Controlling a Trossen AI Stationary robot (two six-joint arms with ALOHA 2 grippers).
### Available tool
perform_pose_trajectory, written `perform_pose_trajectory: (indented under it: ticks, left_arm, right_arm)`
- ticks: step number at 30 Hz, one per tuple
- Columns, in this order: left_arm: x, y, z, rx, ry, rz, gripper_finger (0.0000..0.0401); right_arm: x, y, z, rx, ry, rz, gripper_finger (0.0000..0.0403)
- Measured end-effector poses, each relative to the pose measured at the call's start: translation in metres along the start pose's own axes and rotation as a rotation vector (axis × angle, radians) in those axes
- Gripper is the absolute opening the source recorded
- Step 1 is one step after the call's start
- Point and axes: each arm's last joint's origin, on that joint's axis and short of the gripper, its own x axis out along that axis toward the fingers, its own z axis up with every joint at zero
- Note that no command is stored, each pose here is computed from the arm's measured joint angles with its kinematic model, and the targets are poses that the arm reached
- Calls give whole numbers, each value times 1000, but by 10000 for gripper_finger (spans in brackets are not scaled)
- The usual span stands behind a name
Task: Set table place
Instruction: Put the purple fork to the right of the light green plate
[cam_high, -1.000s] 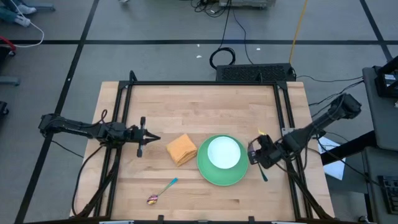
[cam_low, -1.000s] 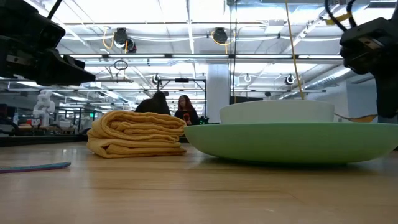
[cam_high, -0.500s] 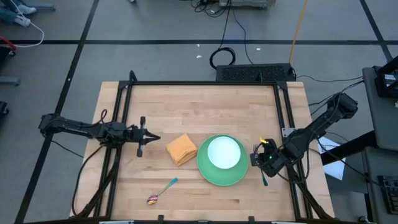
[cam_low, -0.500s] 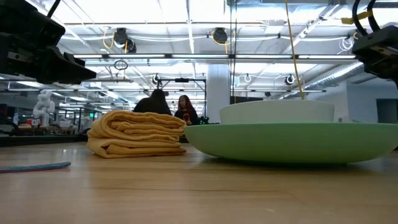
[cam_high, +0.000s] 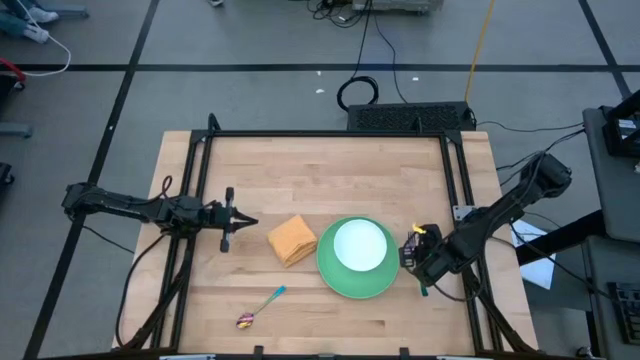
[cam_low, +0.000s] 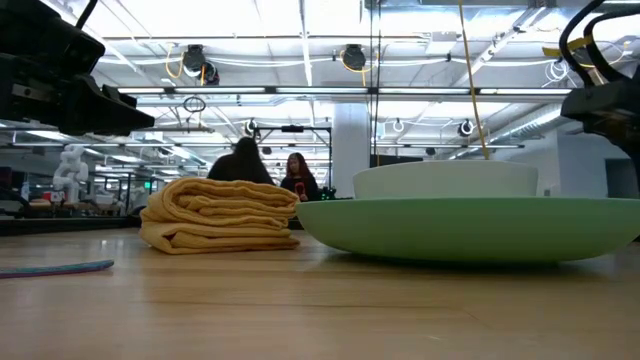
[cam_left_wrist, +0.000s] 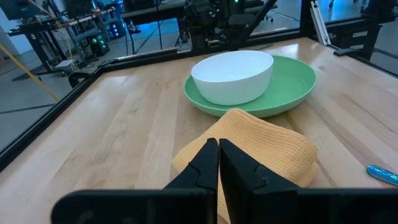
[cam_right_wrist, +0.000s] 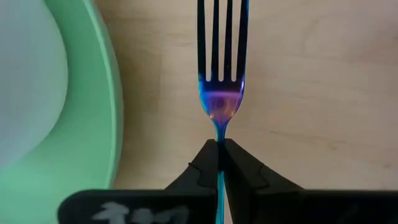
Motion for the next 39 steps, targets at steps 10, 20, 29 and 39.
perform_pose_trajectory:
  ticks: [10, 20, 29, 39]
  left_arm:
    - [0, 0, 0, 0, 0, 0, 19]
    - [0, 0, 0, 0, 1, 0, 19]
    - [0, 0, 0, 0, 1, 0, 19]
    - [0, 0, 0, 0, 3, -1, 19]
  right_arm:
    - [8, 0, 0, -19, -63, -39, 0]
    - [10, -1, 0, -14, -74, -55, 0]
    - [15, 0, -1, -15, -88, -80, 0]
    - [17, 0, -2, -16, -89, -87, 0]
